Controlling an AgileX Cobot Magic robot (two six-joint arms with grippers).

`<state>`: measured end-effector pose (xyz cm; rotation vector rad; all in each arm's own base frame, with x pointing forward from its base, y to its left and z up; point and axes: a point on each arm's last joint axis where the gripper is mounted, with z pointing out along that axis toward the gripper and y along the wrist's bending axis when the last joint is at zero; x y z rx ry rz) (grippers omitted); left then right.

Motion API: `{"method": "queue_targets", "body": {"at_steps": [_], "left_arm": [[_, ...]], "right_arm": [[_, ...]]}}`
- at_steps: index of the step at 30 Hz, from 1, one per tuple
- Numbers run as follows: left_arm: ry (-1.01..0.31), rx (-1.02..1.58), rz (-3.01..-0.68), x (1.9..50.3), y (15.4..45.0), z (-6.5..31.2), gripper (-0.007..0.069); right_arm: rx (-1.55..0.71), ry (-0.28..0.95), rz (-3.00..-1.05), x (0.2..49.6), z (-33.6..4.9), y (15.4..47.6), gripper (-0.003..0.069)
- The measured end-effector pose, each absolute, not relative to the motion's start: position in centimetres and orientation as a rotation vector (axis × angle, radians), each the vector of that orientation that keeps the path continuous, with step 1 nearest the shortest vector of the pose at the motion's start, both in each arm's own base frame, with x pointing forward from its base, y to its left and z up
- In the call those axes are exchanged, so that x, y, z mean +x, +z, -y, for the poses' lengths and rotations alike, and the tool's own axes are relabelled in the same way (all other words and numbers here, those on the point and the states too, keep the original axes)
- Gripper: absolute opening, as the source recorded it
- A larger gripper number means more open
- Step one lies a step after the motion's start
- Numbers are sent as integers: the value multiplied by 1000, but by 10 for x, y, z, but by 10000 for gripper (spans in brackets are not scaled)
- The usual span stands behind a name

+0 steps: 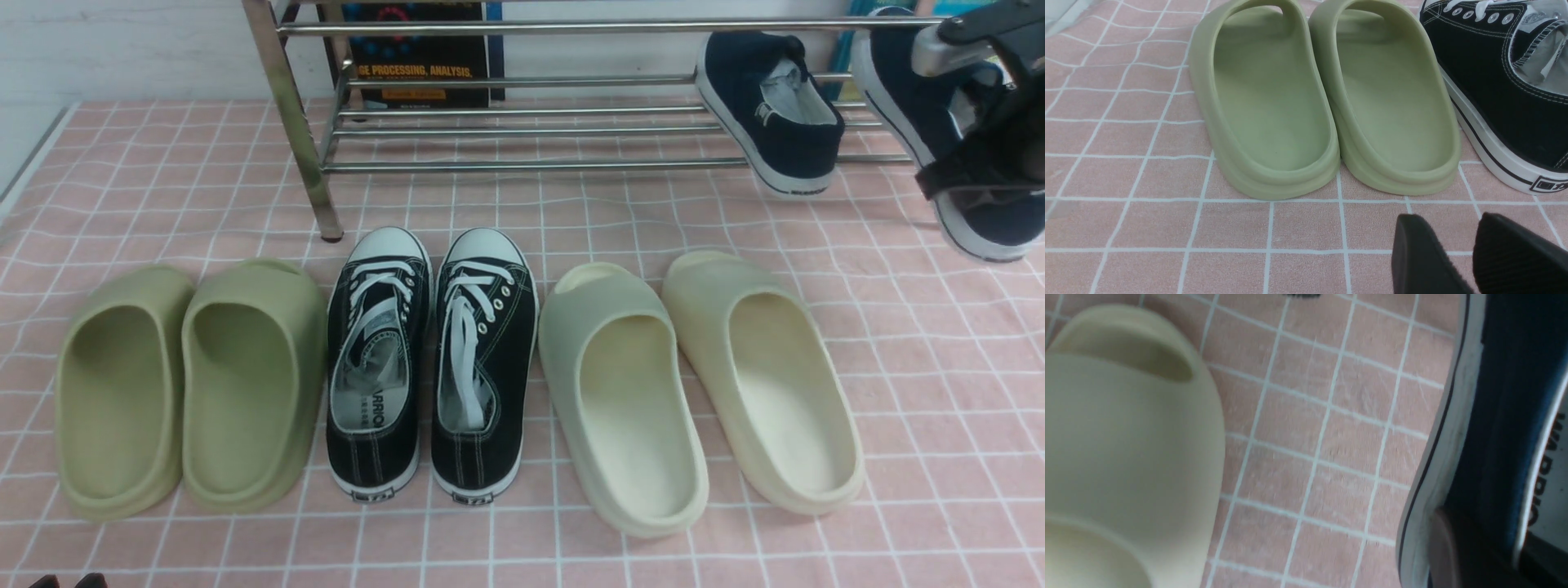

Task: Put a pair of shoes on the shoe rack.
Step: Use the right arm to put a shoe into the shoe rack

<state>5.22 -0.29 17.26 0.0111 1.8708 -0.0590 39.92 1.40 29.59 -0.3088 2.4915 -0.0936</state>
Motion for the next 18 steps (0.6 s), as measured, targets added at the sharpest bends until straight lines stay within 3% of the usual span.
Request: {"method": "queue_targets", "body": {"at_steps": [11,18], "left_arm": [[-59,11,-1871,52,173,3,239],[-59,11,-1871,52,173,3,239]], "right_arm": [[-305,-102,-2420,483,-17,262,11],[-303,-90,-2442,500,-19,245,11]]}}
